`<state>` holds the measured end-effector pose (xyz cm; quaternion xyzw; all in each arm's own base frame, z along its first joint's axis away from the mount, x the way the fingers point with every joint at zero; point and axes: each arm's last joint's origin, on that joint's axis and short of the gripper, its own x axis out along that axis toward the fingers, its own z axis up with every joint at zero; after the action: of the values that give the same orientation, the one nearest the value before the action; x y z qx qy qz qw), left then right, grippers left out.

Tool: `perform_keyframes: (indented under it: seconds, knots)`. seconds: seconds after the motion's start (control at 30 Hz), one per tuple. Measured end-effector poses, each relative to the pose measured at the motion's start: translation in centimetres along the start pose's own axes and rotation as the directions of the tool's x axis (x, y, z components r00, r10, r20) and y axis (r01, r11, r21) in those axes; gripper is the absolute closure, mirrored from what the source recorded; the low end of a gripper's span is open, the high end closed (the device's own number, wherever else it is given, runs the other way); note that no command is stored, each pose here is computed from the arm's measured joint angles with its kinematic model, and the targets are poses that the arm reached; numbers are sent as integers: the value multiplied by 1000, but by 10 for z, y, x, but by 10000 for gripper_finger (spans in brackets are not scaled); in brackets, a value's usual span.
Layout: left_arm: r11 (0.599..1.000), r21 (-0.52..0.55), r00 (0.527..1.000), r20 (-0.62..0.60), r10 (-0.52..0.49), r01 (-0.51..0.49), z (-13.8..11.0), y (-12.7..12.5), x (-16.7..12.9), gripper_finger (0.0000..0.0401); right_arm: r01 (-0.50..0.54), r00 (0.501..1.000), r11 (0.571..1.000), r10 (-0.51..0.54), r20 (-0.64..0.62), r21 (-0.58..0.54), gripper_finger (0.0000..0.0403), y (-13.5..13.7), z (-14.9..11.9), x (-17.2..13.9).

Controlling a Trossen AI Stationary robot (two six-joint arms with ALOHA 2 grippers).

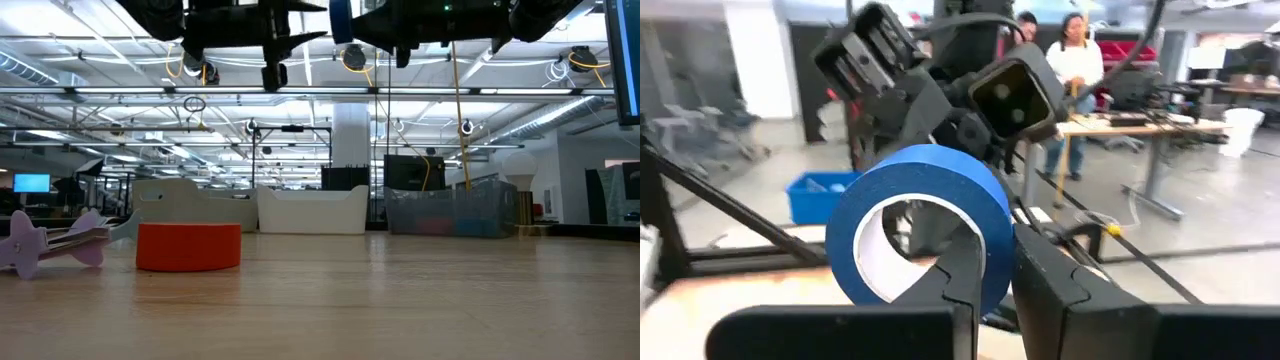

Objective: Pick and place Stapler, Stapler remover, tape
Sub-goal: Put the dark blue tape into the black bin

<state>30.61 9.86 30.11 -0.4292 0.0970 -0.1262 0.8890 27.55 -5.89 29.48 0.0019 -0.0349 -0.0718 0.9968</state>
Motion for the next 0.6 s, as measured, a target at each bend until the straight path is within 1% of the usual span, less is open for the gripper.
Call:
perform_keyframes:
  seconds: [0.13, 0.27, 0.47, 0.6]
  knots:
    - [1000, 0, 1000, -4, 26, -26, 1, 4, -3, 270, 80, 995, 996, -83, -51, -46, 373, -5, 4, -9]
    - [999, -5, 999, -7, 45, -45, 1, 7, -4, 270, 190, 974, 976, -201, -103, -107, 374, -11, 9, -22]
    - [995, -14, 994, -48, 101, -101, -4, 13, -5, 270, 339, 910, 919, -374, -178, -200, 373, -24, 12, -40]
    - [984, 3, 982, -71, 176, -177, -9, 19, -6, 270, 390, 860, 886, -447, -244, -251, 375, -36, 6, -46]
